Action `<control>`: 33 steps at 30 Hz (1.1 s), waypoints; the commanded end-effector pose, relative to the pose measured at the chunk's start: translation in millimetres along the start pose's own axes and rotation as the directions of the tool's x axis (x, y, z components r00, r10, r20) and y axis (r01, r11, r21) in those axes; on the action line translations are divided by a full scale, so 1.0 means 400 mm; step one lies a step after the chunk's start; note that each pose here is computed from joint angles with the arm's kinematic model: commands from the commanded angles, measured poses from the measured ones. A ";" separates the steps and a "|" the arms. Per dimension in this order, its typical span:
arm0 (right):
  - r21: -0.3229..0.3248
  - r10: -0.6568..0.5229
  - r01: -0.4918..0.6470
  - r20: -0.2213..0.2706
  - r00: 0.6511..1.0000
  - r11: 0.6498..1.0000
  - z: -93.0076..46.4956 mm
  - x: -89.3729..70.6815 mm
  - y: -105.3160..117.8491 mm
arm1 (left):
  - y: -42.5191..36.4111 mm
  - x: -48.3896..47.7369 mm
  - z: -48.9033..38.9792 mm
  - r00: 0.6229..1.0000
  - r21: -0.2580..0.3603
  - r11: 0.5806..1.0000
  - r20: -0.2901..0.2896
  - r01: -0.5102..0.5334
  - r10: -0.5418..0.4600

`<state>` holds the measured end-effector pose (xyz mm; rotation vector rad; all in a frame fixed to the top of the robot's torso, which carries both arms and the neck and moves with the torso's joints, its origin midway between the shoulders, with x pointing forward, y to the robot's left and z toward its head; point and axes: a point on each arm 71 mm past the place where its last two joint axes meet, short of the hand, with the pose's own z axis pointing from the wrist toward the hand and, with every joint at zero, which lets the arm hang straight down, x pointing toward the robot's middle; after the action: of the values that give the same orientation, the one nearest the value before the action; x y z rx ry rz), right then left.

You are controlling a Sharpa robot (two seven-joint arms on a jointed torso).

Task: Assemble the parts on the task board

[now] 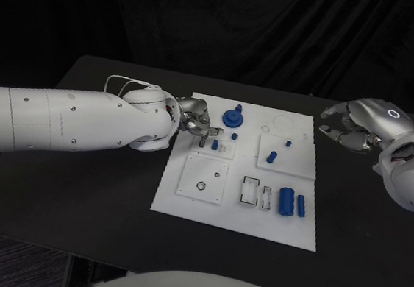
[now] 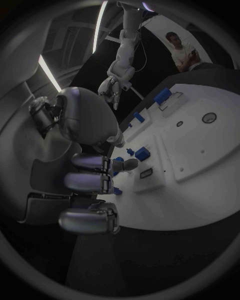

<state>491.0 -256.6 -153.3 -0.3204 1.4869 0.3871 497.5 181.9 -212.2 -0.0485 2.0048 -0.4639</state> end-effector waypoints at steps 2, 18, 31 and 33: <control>0.016 -0.002 0.001 0.006 1.000 1.000 -0.001 0.000 -0.004 | -0.008 -0.056 -0.002 0.994 0.082 0.997 0.104 0.017 -0.025; 0.011 0.000 0.000 0.012 1.000 1.000 0.000 -0.001 -0.003 | 0.022 -0.132 0.053 0.994 0.068 0.997 0.106 -0.037 0.029; 0.010 -0.001 0.000 0.013 1.000 1.000 0.001 -0.001 -0.002 | 0.055 -0.136 0.087 0.997 -0.049 0.997 0.054 -0.053 0.056; 0.010 0.000 0.000 0.015 1.000 1.000 0.000 -0.002 -0.003 | 0.056 -0.133 0.089 0.997 -0.059 0.997 0.043 -0.056 0.059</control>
<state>491.9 -256.8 -153.2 -0.3199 1.4849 0.3862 558.1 204.5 -184.4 -0.0390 1.9188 -0.3884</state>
